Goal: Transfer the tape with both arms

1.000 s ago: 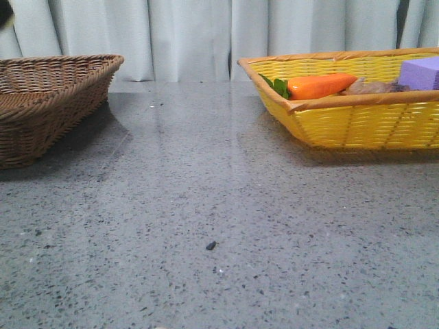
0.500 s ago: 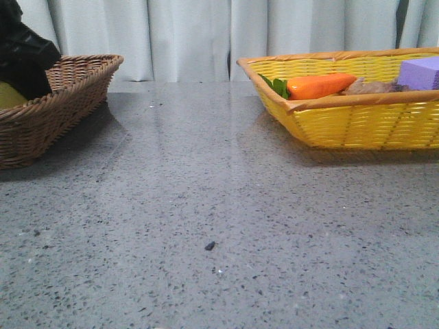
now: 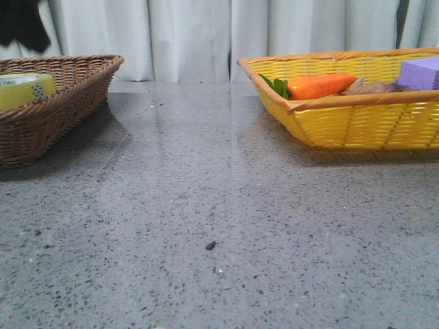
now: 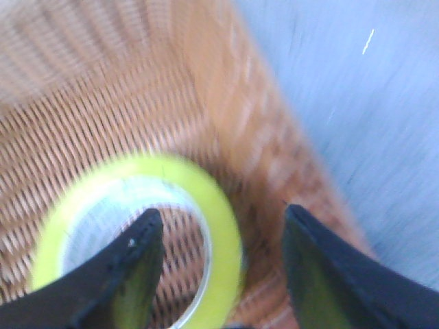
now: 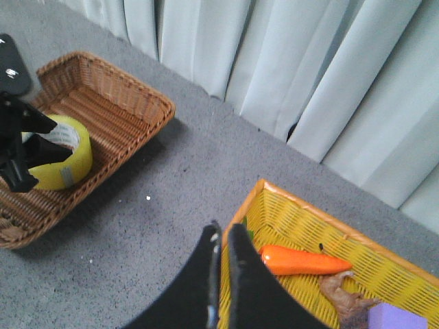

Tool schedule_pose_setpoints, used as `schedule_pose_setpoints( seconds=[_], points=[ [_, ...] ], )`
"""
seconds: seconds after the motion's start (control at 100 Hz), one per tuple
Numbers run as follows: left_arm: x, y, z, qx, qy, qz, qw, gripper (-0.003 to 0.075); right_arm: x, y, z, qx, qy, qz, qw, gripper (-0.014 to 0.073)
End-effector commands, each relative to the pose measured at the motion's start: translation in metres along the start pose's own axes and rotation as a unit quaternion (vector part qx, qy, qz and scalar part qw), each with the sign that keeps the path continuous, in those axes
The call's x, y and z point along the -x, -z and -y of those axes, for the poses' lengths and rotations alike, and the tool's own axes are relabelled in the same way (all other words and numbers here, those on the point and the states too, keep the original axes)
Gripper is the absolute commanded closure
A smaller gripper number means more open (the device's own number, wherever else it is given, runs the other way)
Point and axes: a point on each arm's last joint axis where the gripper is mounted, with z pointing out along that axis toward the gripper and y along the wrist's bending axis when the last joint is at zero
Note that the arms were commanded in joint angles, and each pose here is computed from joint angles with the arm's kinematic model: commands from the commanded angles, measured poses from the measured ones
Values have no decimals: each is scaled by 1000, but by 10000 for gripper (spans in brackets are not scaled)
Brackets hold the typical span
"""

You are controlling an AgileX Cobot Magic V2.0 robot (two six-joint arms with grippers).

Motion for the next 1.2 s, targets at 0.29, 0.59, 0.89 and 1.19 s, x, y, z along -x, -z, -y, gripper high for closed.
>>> schedule_pose_setpoints(
  seconds=[0.29,0.59,0.89,1.19],
  points=[
    [9,123,12,-26,58,195,979,636,-35,80,21,-21,-12,116,993,662],
    [-53,150,22,-25,68,225,972,741,-115,110,19,-21,-17,193,981,662],
    [-131,167,32,-11,79,303,950,741,-196,111,9,-14,-15,226,974,662],
    [-190,175,41,-6,78,360,930,741,-258,99,-6,0,-2,282,959,662]
  ],
)
